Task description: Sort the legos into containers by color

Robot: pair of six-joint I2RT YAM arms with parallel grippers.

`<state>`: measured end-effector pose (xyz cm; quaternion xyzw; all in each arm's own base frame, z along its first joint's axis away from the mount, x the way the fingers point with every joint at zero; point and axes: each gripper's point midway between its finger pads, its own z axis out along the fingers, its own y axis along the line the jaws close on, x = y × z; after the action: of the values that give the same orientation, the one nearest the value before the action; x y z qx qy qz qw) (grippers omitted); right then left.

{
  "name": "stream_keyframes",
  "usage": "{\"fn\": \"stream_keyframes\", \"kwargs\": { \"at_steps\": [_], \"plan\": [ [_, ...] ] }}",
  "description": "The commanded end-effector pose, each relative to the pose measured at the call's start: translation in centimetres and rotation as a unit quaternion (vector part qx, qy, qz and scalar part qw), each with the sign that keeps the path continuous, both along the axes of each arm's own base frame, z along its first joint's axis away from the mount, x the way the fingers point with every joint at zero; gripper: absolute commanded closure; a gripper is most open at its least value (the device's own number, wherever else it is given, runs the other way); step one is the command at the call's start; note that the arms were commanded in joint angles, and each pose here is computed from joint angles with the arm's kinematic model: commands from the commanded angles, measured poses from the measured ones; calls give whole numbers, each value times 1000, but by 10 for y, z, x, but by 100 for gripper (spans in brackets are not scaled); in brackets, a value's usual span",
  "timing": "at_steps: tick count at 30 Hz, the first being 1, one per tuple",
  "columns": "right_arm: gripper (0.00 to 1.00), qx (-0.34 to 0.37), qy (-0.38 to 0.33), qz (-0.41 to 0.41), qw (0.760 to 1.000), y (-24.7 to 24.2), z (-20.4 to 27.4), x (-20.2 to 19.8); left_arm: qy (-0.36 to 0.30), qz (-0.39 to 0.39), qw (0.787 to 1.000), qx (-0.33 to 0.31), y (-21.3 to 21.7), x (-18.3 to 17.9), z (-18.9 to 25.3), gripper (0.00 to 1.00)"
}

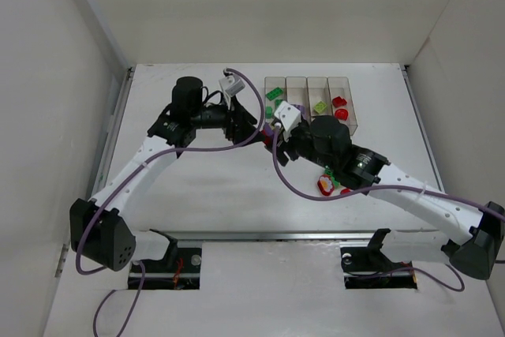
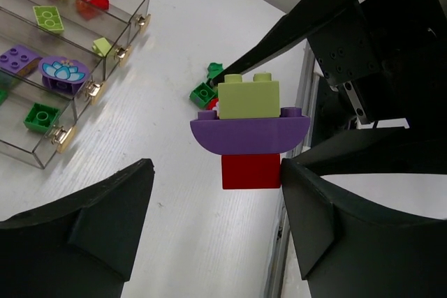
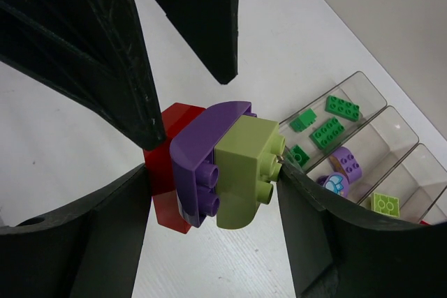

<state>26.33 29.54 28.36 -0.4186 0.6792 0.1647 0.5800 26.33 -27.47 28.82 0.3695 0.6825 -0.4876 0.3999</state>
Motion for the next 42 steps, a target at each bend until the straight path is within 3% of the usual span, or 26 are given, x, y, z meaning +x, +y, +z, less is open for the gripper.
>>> {"fn": "stream_keyframes", "kwargs": {
  "at_steps": [1, 9, 13, 19, 23, 25, 28, 29, 30, 36, 40, 41, 42],
  "plan": [
    [84, 55, -32, 0, 998, 8, 39, -1, -33, -36, 999, -16, -7, -11, 21, 31],
    [84, 55, -32, 0, 998, 8, 37, 0, 5, -59, 998, 2, -11, -17, -1, 34],
    [84, 60, -27, 9, 998, 13, 35, -2, 9, -71, 997, -6, -14, -16, 3, 46],
    [83, 67, -25, 18, 997, 16, 37, -4, 20, -78, 996, -26, -18, -17, 17, 73],
    [79, 67, -25, 18, 997, 16, 35, -4, 25, -77, 996, -27, -18, -17, 17, 100],
    [73, 70, -21, 17, 997, 16, 35, -4, 25, -77, 996, -27, -18, -17, 17, 100],
    [29, 78, -13, 10, 997, 16, 35, -4, 19, -80, 996, -22, -18, -17, 10, 100],
    [4, 77, -14, 5, 997, 15, 35, -2, 22, -69, 997, -11, -16, -15, 4, 100],
    [0, 72, -13, -7, 997, 12, 30, 0, 16, -64, 998, -7, -14, -15, 5, 100],
    [0, 55, -12, -15, 998, -10, 28, -9, -25, -31, 998, 48, 1, -4, -14, 100],
    [0, -16, 22, 76, 997, -6, 10, -34, -98, -30, 989, 102, 22, 4, -29, 100],
    [0, -29, 22, 88, 995, -5, 12, -36, -173, -53, 976, 125, 27, 7, -32, 100],
    [0, -77, 39, 101, 991, -8, -9, -38, -197, -60, 968, 141, 30, 9, -36, 100]
  ]
}}
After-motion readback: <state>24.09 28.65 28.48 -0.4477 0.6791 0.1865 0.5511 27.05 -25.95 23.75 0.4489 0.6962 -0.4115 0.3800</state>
